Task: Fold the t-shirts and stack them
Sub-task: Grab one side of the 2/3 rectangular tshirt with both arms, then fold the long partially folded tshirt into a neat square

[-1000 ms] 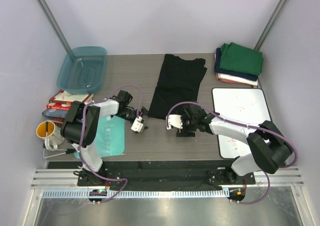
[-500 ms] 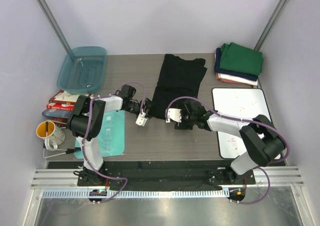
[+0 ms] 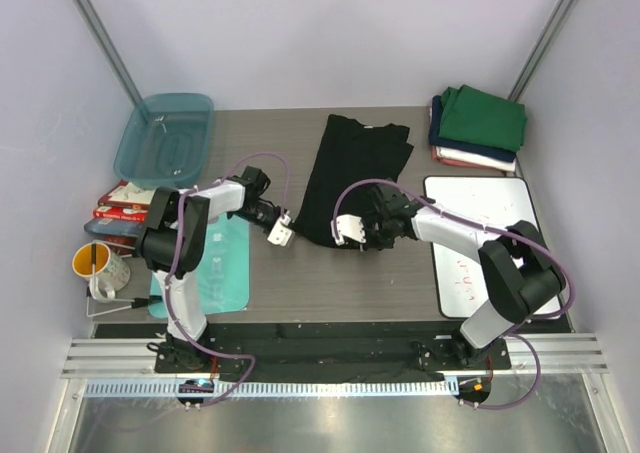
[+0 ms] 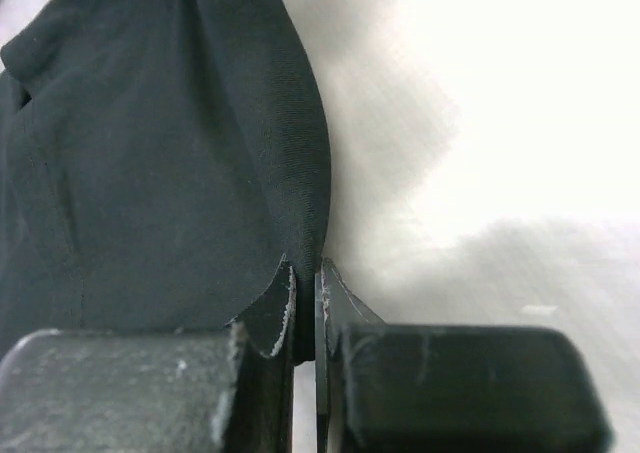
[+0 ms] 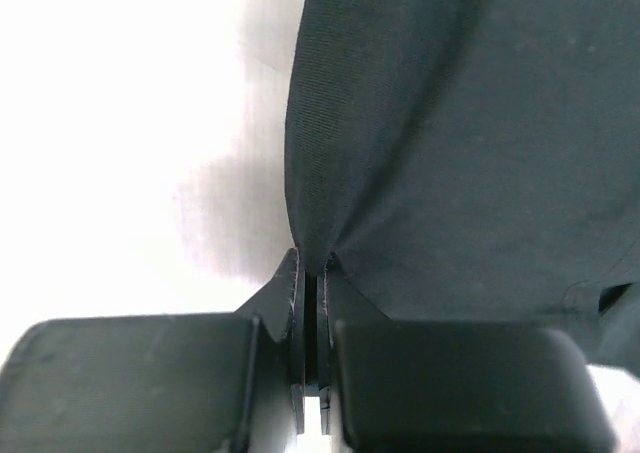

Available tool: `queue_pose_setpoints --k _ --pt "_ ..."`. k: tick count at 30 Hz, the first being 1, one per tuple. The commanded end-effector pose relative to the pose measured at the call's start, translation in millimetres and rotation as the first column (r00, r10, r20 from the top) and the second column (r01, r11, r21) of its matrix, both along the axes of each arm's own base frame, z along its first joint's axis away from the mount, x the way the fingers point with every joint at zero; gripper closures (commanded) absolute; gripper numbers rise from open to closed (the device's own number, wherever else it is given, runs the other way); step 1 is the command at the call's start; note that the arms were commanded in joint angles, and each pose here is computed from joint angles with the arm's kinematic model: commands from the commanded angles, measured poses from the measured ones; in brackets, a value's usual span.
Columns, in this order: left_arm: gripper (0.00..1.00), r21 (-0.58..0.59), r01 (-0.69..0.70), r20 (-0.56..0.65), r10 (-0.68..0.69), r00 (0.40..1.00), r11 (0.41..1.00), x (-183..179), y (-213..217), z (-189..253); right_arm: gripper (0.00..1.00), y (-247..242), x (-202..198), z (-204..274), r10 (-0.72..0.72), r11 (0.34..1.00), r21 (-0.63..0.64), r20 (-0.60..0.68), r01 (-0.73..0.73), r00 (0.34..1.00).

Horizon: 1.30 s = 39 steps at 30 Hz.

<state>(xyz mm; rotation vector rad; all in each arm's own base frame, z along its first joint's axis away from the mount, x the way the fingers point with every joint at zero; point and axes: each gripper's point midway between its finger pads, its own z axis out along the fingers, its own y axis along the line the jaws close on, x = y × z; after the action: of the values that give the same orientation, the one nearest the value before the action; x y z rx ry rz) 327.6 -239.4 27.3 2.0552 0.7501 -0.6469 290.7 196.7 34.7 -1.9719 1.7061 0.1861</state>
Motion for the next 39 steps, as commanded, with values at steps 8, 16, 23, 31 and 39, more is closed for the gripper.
queue_pose_setpoints --k 8,16,23,31,39 --pt "1.0 -0.102 0.189 -0.083 -0.197 0.977 0.977 -124 28 115 0.99 -7 -101 76 0.172 0.984 0.101 -0.312 -0.147 0.934" --pt "1.0 -0.134 0.19 -0.159 -0.211 0.964 0.973 -158 34 143 0.99 -6 -147 113 0.24 0.968 0.163 -0.364 -0.192 0.9" --pt "1.0 -0.124 0.068 -0.065 -0.077 0.995 0.99 -115 31 146 0.99 1 -73 118 0.145 0.986 0.095 -0.108 -0.135 0.984" --pt "1.0 -0.148 -0.115 0.139 0.136 0.981 0.982 -11 26 153 0.99 1 30 120 0.11 0.993 0.041 0.079 -0.113 0.991" --pt "1.0 -0.153 -0.142 0.237 0.176 0.955 0.978 42 29 141 0.99 1 109 113 0.075 0.997 0.021 0.166 -0.08 0.983"
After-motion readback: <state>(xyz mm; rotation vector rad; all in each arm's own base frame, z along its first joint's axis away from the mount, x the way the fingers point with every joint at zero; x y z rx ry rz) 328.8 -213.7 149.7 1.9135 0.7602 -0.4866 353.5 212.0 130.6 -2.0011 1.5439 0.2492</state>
